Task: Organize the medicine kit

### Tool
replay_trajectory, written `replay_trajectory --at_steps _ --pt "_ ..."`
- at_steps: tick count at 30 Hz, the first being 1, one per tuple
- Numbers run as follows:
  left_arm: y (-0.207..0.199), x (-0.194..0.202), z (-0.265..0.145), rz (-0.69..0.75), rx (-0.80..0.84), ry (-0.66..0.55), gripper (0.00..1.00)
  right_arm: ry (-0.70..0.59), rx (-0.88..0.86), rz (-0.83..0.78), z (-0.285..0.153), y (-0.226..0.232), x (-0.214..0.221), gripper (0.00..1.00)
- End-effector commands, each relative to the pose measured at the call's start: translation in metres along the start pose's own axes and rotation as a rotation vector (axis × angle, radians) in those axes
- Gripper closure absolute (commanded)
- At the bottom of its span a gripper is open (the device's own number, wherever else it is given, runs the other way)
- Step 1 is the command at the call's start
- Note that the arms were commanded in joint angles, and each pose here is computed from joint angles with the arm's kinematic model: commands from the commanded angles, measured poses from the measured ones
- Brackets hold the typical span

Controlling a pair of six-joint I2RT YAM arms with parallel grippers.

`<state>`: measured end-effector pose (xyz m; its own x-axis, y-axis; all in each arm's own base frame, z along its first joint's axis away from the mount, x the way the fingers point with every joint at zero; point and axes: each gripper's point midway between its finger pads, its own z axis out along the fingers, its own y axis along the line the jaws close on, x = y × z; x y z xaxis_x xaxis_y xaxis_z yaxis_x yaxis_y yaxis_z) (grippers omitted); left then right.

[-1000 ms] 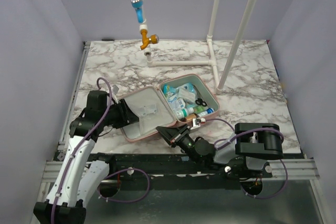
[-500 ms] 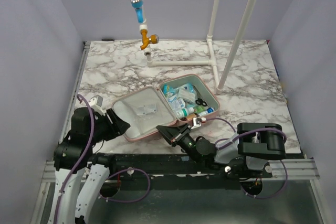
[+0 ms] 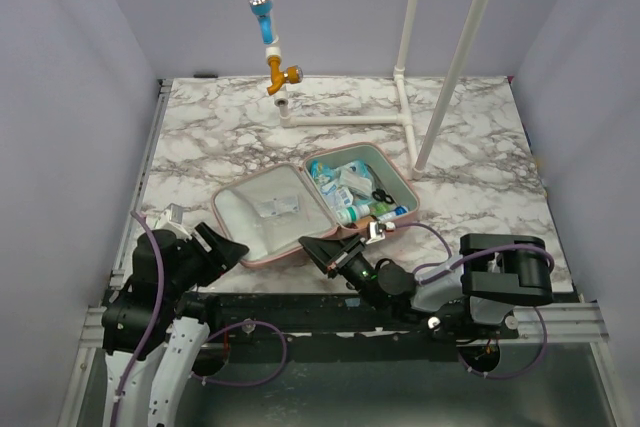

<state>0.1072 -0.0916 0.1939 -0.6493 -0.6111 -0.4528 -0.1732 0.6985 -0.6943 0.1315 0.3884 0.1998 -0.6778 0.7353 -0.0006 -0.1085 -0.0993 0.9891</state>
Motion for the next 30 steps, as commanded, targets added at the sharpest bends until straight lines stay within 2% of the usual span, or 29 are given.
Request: replay_trajectory --at_steps 1,8,12,21,25,30 --pt "0.0 -0.003 0.005 -0.085 -0.011 -0.013 0.36 -0.014 -0.322 0.211 -0.009 0.105 -0.013 0.99" --pt "-0.006 -0.016 0.021 -0.103 0.014 -0.054 0.36 0.022 -0.329 0.231 -0.012 0.107 -0.008 0.99" --pt "-0.008 -0.02 0.028 -0.11 0.025 -0.062 0.41 0.038 -0.329 0.237 -0.013 0.106 -0.006 0.99" --pt "-0.017 -0.037 0.016 -0.079 0.027 -0.133 0.76 0.056 -0.297 0.229 -0.017 0.093 -0.005 0.98" --pt "-0.018 -0.04 0.012 -0.069 0.018 -0.142 0.86 0.09 -0.258 0.232 -0.019 0.076 0.001 0.88" --pt "-0.021 -0.048 0.006 -0.051 0.009 -0.174 0.92 0.192 -0.243 0.184 -0.025 0.064 0.02 0.64"
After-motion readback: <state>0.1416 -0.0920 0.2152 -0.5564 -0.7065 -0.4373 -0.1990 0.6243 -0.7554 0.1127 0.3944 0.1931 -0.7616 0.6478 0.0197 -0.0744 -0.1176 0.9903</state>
